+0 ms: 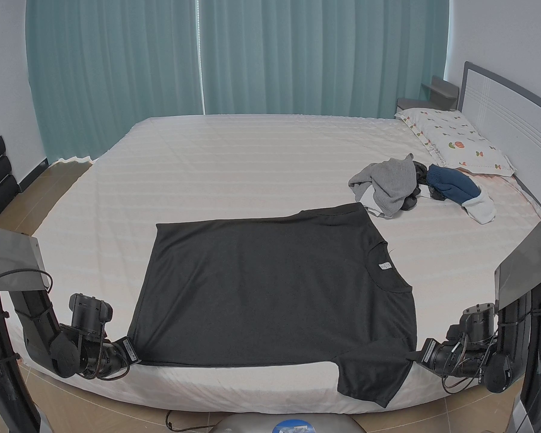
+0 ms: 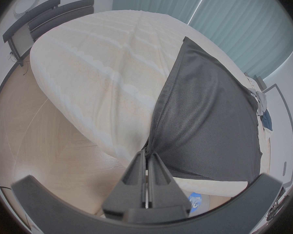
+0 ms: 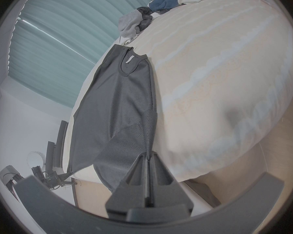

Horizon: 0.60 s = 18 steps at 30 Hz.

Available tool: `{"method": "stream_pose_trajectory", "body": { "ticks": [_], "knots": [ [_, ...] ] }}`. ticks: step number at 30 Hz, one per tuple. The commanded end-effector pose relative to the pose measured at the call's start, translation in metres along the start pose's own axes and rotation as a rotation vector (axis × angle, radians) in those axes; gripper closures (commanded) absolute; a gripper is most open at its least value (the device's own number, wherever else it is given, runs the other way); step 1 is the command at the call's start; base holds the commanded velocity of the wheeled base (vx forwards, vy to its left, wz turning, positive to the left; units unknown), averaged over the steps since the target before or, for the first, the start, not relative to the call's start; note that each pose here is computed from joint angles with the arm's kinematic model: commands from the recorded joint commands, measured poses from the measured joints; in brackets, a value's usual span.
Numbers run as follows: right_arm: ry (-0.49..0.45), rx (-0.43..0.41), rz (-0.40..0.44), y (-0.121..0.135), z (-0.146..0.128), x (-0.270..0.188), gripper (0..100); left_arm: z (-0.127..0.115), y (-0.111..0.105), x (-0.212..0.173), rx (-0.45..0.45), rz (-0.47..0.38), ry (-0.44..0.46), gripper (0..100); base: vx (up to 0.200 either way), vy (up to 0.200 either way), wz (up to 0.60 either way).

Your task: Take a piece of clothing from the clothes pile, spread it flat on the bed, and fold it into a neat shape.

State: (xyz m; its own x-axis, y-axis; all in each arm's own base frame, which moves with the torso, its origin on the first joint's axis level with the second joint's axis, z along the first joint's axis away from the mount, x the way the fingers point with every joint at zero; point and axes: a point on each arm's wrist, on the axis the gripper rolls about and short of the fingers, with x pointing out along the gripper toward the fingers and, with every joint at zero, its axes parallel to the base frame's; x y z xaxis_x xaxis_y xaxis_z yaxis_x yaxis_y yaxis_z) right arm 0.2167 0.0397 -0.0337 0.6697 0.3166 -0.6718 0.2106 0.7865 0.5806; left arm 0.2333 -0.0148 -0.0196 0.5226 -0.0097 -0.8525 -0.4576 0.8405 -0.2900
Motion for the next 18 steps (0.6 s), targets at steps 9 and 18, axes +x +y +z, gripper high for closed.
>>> {"method": "stream_pose_trajectory", "body": {
  "ticks": [9, 18],
  "knots": [
    [0.023, -0.046, -0.098, -0.014, 0.006, -0.023, 100, 0.001, 0.002, -0.001, -0.01, -0.027, 0.018, 100, 0.0, 0.0, 0.0],
    [0.082, -0.077, -0.124, -0.016, -0.002, -0.019, 100, 0.0, 0.003, 0.0, 0.004, -0.029, 0.028, 100, 0.0, 0.0, 0.0]
  ]
}}
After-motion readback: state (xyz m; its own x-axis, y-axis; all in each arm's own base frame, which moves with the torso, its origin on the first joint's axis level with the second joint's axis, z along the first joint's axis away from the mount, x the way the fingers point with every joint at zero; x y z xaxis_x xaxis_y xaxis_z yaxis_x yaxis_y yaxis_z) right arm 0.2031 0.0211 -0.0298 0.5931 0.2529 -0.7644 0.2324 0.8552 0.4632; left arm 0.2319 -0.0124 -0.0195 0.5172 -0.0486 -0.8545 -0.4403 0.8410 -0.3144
